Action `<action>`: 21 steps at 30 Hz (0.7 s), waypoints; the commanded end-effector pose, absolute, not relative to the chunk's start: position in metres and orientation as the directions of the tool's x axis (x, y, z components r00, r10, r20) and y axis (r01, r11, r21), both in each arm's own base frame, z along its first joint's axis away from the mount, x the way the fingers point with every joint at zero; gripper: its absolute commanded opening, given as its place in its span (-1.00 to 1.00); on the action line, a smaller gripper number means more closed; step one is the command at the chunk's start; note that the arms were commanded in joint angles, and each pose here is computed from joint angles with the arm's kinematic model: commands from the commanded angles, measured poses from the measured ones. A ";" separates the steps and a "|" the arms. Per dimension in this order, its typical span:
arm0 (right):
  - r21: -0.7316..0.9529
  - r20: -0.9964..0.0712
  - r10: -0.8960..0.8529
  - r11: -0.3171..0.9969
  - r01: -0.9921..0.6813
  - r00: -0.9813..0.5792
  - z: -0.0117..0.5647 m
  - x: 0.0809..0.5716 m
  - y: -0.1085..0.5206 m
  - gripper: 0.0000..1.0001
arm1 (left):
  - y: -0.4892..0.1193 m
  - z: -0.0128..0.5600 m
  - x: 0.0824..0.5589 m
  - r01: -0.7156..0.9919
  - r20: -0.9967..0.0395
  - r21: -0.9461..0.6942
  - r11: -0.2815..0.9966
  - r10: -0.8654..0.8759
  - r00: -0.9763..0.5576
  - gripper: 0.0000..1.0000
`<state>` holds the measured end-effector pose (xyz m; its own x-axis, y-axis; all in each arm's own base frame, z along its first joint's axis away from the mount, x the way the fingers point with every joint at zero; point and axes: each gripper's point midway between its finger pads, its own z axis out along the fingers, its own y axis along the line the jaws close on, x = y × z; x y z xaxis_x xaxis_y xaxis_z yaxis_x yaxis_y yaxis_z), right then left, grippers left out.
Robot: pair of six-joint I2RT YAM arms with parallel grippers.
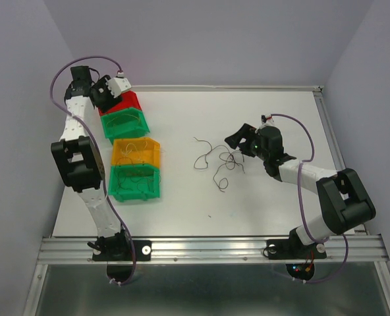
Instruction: Untangle the cables
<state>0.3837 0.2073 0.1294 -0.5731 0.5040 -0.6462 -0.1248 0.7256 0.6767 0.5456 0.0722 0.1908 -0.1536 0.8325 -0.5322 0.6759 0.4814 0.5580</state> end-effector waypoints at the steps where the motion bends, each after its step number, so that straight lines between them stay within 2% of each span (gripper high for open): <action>1: 0.688 -0.666 0.518 0.704 -0.176 -0.537 0.152 0.389 0.211 0.63 | 0.068 0.232 0.557 0.612 -0.587 0.601 0.514 0.803 -0.098 0.33; 11: 0.686 -0.666 0.513 0.707 -0.173 -0.542 0.149 0.390 0.211 0.67 | 0.050 0.158 0.573 0.736 -0.559 0.494 0.463 0.817 -0.138 0.35; 21: 0.688 -0.665 0.514 0.704 -0.176 -0.542 0.150 0.389 0.212 0.69 | 0.054 0.130 0.574 0.766 -0.525 0.459 0.451 0.833 -0.176 0.35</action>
<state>0.3829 0.2083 0.1297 -0.5768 0.5015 -0.6448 -0.1295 0.7232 0.6783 0.5640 0.0510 0.0974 -0.2134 0.8217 -0.5285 0.7936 0.4613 0.3967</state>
